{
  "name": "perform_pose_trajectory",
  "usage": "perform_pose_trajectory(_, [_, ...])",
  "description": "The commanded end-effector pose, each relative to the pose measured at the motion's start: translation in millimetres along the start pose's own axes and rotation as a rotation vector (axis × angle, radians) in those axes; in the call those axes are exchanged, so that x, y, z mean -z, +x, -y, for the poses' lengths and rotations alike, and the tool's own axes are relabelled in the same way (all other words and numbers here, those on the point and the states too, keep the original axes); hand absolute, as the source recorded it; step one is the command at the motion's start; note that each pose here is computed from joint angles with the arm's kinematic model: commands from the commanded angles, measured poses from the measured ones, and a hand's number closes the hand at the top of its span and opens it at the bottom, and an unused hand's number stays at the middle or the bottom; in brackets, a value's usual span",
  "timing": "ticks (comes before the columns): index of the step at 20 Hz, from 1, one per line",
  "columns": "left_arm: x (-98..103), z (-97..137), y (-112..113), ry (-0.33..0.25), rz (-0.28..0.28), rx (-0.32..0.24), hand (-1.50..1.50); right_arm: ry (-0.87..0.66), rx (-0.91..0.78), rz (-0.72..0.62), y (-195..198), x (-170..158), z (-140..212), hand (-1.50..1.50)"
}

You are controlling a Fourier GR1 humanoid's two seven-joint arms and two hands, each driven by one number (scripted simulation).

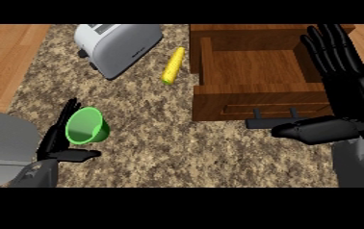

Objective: Pick up the cup, place it into the drawer and close the drawer

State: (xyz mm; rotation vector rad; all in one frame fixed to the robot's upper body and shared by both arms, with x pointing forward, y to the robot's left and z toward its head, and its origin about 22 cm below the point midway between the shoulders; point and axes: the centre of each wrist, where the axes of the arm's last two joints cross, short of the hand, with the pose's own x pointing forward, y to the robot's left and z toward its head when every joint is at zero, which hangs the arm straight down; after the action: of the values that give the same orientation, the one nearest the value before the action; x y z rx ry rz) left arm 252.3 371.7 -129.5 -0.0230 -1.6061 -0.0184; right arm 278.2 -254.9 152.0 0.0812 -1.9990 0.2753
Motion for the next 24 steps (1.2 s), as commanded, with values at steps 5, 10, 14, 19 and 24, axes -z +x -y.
perform_pose_trajectory(5, [-1, 1, -2, -0.07, 0.095, -0.083, -1.5, 0.02, -0.004, 0.007, -2, -10, 2, -1.5])
perform_pose_trajectory(10, [12, 30, -7, -0.107, 0.088, -0.151, -1.5, 0.008, -0.014, -0.013, 5, -1, 9, -1.5])
perform_pose_trajectory(14, [10, 31, -8, -0.178, 0.104, -0.258, 1.5, 0.0, -0.011, -0.004, 7, 3, -3, -1.5])
perform_pose_trajectory(19, [26, 41, 0, -0.038, 0.305, -0.024, 1.5, 0.004, -0.021, -0.001, 8, -3, 10, -1.5])
perform_pose_trajectory(24, [21, 54, -8, 0.153, 0.332, 0.105, 1.5, -0.008, -0.018, -0.014, -2, 1, 6, -1.5])
